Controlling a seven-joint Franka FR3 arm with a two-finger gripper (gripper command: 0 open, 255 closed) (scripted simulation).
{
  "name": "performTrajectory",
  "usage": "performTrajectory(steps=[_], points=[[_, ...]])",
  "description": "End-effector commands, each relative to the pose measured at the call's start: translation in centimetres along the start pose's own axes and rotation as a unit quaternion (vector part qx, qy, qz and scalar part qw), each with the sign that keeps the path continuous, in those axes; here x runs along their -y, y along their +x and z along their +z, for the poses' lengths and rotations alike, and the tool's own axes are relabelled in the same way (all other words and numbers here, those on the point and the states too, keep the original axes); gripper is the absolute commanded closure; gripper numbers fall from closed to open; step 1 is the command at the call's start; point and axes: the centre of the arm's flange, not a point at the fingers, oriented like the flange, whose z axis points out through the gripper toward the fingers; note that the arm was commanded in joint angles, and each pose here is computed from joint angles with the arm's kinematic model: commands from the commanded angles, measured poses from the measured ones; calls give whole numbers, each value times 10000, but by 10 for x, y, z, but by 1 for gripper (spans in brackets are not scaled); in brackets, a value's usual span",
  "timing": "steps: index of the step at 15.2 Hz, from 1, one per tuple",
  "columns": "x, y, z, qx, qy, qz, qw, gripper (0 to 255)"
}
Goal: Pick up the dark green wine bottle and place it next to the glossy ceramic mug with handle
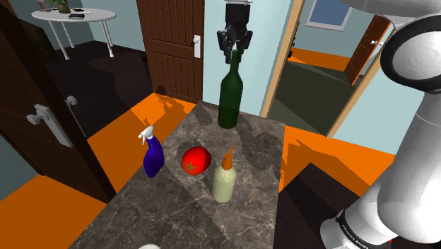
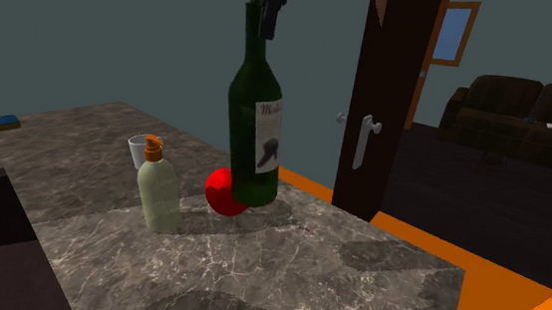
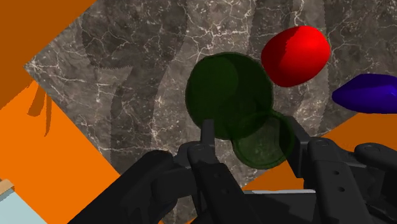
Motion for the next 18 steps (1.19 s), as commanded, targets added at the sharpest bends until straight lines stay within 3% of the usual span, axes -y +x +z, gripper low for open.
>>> performTrajectory(steps=[1, 18], points=[[21, -21, 2, -2, -3, 6, 10000, 255], [200, -154, 23, -2, -3, 6, 10000, 255]])
